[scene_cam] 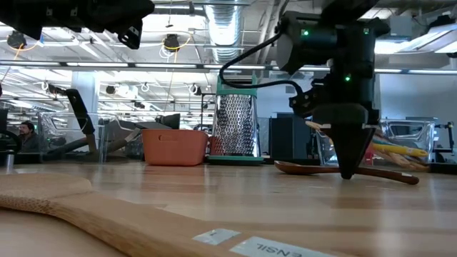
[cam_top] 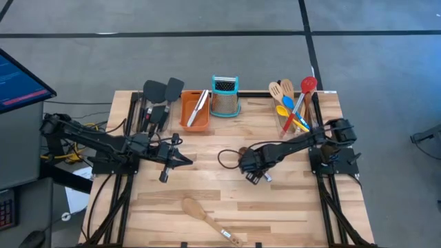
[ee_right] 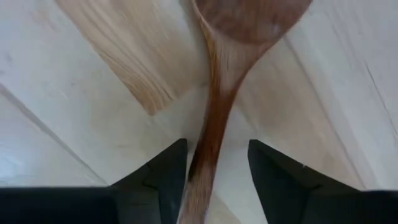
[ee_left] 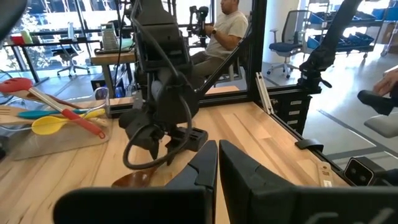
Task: Pick & Place Kitchen Items
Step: Put the dark brown wooden spoon into the right transparent bin
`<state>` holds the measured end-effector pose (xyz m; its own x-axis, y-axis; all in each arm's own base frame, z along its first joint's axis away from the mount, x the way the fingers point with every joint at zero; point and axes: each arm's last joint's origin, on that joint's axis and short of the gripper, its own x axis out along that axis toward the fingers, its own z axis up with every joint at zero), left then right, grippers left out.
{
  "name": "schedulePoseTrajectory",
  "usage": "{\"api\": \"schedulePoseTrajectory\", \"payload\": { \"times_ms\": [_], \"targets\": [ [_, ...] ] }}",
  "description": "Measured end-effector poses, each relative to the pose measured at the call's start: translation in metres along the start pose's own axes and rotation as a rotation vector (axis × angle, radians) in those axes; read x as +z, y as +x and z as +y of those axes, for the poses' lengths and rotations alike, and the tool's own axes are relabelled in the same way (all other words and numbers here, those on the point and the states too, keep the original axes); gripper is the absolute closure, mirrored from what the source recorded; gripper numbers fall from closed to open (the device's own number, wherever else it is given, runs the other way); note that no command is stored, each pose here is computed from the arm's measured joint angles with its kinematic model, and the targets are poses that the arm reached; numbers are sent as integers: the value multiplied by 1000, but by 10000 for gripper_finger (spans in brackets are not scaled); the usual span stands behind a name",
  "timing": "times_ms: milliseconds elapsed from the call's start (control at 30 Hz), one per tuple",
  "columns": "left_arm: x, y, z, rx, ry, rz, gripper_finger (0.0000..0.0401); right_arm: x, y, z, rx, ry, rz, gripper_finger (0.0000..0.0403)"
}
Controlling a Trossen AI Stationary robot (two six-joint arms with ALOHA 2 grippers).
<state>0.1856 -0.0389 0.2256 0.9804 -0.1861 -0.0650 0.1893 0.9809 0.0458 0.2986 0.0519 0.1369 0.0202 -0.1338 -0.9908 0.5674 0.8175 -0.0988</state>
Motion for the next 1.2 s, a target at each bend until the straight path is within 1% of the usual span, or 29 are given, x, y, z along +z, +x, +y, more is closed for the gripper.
{"api": "schedulePoseTrajectory", "payload": {
  "times_ms": [133, 433, 1033, 1200],
  "targets": [
    [0, 0, 0, 0, -1, 0, 395, 4, 1, -1, 31, -12, 9, 262],
    [0, 0, 0, 0, -27, 1, 395, 5, 1, -1, 50, -18, 8, 365],
    [0, 0, 0, 0, -27, 1, 395, 4, -1, 0, 51, -20, -1, 369],
    [0, 0, 0, 0, -27, 1, 395, 9, -18, 11, 95, -33, -59, 369]
  ]
}}
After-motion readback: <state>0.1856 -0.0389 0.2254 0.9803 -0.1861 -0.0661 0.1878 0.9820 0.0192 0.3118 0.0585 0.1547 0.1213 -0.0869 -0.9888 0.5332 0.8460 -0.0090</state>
